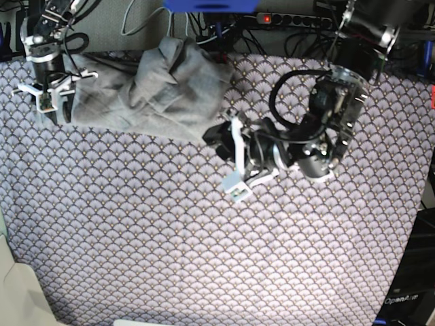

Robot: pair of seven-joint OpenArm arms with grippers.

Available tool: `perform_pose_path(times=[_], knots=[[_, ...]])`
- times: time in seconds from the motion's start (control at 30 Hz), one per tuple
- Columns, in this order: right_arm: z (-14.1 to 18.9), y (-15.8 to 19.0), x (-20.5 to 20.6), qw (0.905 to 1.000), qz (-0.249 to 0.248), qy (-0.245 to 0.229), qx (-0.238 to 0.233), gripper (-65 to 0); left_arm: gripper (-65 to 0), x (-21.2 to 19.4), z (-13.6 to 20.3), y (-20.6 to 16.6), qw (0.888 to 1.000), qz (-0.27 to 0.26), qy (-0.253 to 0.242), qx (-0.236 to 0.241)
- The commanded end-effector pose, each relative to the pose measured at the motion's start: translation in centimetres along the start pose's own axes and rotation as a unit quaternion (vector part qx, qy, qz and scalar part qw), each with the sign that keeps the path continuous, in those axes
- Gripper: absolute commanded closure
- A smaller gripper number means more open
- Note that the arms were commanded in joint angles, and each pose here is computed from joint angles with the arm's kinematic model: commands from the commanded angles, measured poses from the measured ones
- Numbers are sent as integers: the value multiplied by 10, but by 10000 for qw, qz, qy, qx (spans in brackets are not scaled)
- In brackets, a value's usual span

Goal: Fold the T-shirt properly
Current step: 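Reach the left gripper to the bundle's edge and grasp the grey fabric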

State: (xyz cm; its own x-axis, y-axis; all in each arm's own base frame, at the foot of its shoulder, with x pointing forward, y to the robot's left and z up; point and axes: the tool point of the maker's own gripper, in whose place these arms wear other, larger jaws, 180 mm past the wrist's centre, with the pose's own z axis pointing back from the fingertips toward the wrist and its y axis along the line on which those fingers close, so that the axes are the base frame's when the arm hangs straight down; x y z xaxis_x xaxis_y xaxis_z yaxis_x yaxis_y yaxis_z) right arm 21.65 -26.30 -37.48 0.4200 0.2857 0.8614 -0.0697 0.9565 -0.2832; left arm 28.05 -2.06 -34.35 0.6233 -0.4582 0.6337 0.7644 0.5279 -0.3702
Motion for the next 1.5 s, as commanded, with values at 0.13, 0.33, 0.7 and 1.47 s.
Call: perform_pose_path(times=[0.13,0.33,0.7,1.47], knots=[[2,-6,11,9997,44,-231,-68,-189,-264,14,3,10,9986,178,-329,-364],[3,-6,11,9997,37,-224,-66,-188,-458,22,3,1,9960,282,-502,-682],[1,-4,8,9998,-21,-206,-49,-186,-522,31,-24,-41,9884,374,-484,-1389],[0,-3,9,9997,-55,-223,-48,-185,-522,2,-66,-75,9804,378,387,-1895]])
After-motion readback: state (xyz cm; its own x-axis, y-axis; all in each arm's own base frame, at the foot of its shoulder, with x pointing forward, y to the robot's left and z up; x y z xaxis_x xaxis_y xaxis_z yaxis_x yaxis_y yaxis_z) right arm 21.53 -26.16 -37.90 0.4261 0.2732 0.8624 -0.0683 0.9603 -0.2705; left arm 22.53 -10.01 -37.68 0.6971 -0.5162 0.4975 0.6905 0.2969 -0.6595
